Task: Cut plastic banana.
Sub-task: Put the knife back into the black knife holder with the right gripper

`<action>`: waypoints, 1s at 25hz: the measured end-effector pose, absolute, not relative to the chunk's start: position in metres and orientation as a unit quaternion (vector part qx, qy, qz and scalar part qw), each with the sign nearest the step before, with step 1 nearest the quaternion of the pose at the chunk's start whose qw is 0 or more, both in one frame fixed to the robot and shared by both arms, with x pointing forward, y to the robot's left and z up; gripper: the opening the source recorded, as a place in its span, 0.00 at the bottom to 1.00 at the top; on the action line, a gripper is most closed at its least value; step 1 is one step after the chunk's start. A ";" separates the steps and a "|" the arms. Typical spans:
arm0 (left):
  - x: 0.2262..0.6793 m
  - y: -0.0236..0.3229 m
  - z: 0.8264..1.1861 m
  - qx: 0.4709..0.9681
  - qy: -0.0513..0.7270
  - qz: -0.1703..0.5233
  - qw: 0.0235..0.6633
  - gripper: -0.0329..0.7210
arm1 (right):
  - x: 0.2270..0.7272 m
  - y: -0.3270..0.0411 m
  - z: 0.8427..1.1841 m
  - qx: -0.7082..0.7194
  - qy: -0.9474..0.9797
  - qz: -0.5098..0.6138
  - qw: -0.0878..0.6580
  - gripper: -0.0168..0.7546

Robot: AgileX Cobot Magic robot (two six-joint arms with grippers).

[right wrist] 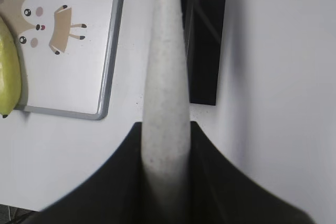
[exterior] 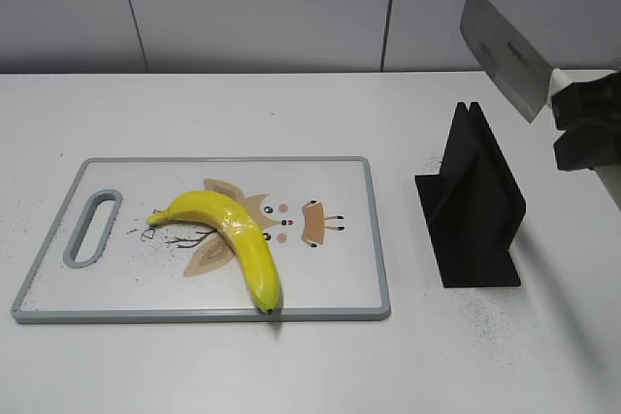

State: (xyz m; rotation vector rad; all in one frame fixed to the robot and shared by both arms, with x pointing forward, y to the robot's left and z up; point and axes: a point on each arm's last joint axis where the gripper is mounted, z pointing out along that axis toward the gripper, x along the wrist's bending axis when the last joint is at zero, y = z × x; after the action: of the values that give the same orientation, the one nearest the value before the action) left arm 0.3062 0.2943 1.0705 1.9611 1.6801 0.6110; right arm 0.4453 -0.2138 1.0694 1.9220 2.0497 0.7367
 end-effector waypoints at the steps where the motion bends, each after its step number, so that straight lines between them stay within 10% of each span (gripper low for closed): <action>1: 0.297 0.295 1.068 0.712 0.610 0.237 0.254 0.82 | 0.444 -0.214 1.067 0.659 0.699 0.250 0.116 0.23; 25: 0.237 0.301 1.043 0.665 0.567 0.354 0.333 0.82 | 0.438 -0.217 1.035 0.677 0.684 0.251 0.110 0.23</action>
State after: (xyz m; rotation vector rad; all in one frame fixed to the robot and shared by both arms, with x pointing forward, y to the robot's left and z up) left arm 0.2375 0.3015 1.0428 1.7377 1.4799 0.9235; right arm 0.4383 -0.2168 1.0351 1.9888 2.0090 0.7365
